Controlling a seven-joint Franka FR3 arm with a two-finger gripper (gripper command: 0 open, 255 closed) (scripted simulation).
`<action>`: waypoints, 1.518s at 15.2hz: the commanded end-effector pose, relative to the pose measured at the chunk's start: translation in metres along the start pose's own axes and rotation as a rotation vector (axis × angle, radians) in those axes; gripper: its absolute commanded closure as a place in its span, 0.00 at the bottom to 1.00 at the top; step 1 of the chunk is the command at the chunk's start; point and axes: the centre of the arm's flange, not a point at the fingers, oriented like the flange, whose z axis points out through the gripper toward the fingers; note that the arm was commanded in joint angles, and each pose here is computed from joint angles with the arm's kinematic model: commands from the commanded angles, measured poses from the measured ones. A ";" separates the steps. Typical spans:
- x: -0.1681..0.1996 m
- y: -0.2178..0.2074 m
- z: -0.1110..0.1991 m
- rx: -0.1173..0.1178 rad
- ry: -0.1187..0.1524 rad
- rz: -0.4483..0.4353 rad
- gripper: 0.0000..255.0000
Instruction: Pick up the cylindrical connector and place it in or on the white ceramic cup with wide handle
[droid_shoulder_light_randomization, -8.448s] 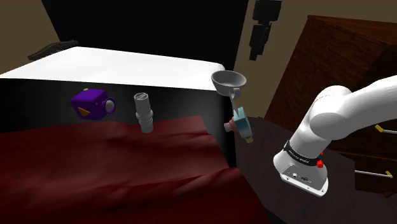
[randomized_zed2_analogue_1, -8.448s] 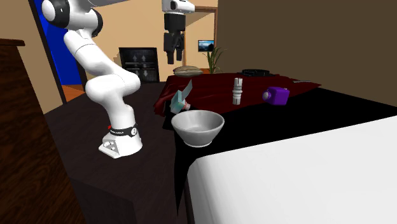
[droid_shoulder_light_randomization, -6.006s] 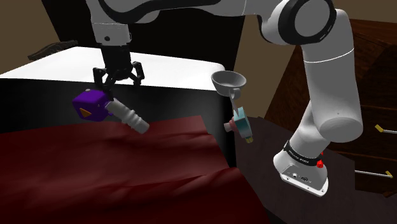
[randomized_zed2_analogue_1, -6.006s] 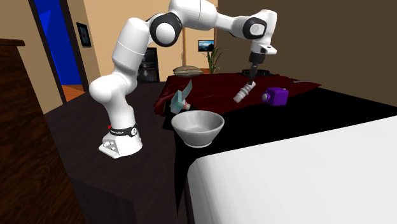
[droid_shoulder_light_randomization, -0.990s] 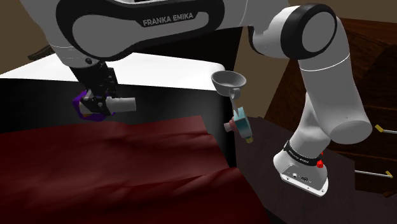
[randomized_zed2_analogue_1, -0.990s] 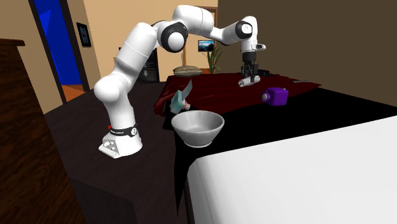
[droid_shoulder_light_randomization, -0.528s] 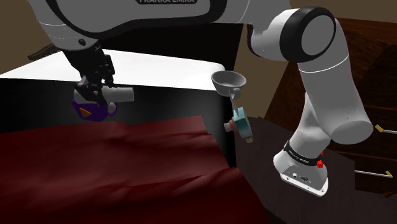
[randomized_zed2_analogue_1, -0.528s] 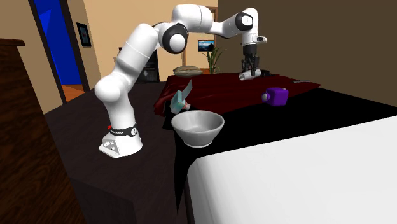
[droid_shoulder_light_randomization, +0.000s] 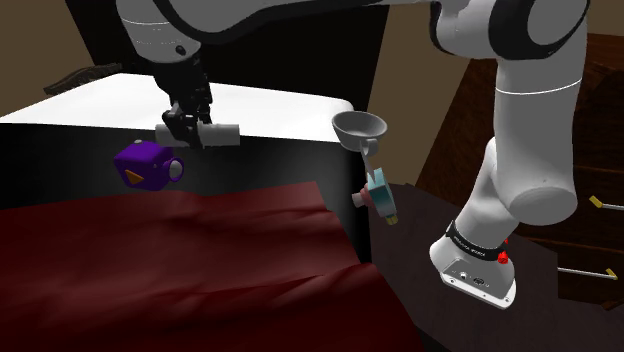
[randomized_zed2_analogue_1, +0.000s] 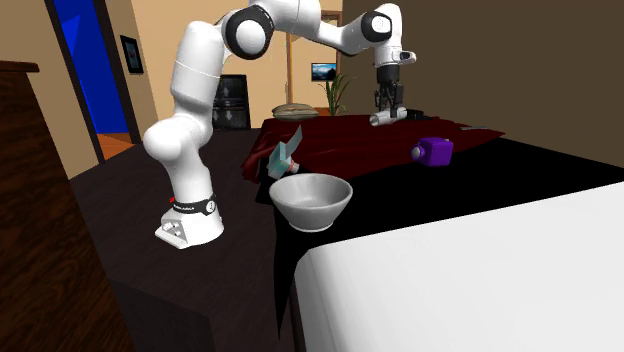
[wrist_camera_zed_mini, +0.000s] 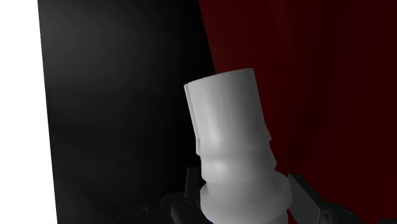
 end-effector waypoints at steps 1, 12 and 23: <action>-0.022 0.014 0.001 -0.001 0.000 0.000 1.00; -0.135 0.104 0.016 -0.001 0.000 0.000 1.00; -0.248 0.194 0.031 -0.001 0.000 0.000 1.00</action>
